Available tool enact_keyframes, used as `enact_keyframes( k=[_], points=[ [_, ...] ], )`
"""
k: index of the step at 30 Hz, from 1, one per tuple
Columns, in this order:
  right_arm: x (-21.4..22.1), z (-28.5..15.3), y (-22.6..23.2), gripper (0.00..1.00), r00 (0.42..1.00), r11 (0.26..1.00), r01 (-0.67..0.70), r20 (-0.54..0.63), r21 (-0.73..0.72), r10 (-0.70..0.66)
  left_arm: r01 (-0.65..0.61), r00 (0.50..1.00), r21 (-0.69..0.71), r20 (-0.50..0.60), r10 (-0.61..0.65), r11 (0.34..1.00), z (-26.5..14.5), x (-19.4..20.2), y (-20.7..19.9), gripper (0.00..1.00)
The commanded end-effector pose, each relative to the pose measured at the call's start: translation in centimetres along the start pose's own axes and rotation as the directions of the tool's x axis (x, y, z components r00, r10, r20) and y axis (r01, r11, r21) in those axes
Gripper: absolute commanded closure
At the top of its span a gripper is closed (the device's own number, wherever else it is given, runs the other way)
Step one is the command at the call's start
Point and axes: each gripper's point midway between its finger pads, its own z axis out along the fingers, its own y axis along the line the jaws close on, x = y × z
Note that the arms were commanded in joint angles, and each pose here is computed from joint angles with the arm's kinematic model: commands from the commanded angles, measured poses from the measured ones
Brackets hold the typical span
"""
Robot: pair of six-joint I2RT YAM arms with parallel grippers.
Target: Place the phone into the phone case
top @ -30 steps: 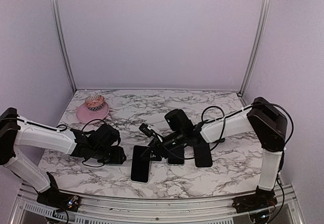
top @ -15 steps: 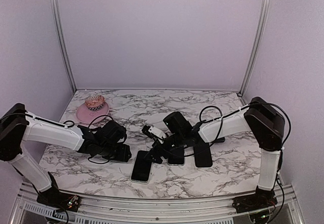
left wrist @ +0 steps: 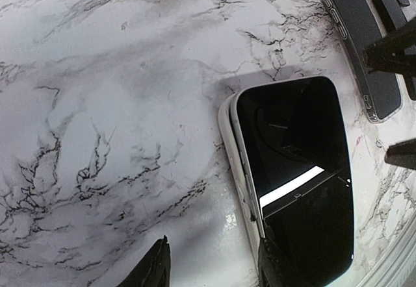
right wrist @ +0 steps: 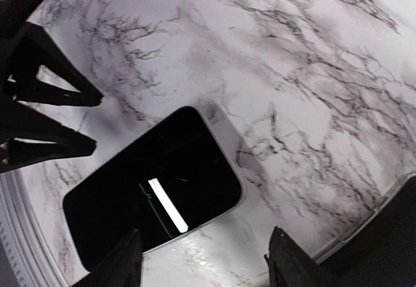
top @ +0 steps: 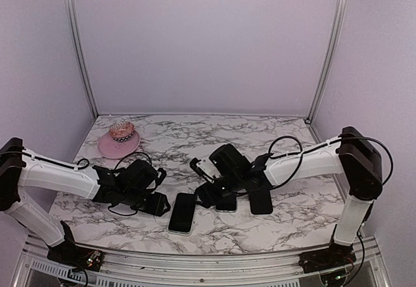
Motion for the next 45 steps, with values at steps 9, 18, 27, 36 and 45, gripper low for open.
enact_keyframes(
  k=[9, 18, 27, 36, 45],
  points=[
    [5.1, 1.1, 6.2, 0.59, 0.97, 0.977, -0.197, -0.159, -0.081, 0.182, -0.026, 0.997, 0.155, -0.074, 0.038, 0.988, 0.1, 3.0, -2.1, 0.55],
    [7.5, 2.5, 6.1, 0.66, 0.96, 0.983, -0.185, -0.211, 0.007, 0.182, -0.026, 0.986, 0.194, -0.159, 0.058, 0.981, 1.0, 5.1, -2.8, 0.56],
    [12.0, 1.4, 0.9, 0.76, 0.932, 0.922, -0.049, -0.315, 0.383, 0.18, -0.044, 0.947, 0.194, -0.304, 0.103, 0.98, 0.7, 8.6, -2.3, 0.63],
    [6.5, -1.6, -0.8, 0.62, 0.963, 0.92, -0.148, -0.16, 0.363, 0.218, -0.015, 0.956, 0.39, -0.265, 0.128, 0.921, 0.5, 6.8, -7.1, 0.62],
    [4.9, -5.0, -1.6, 0.19, 0.966, 0.906, -0.172, -0.114, 0.387, 0.232, -0.023, 0.989, 0.555, -0.109, 0.1, 0.832, -2.7, 3.2, -11.1, 0.46]
  ],
)
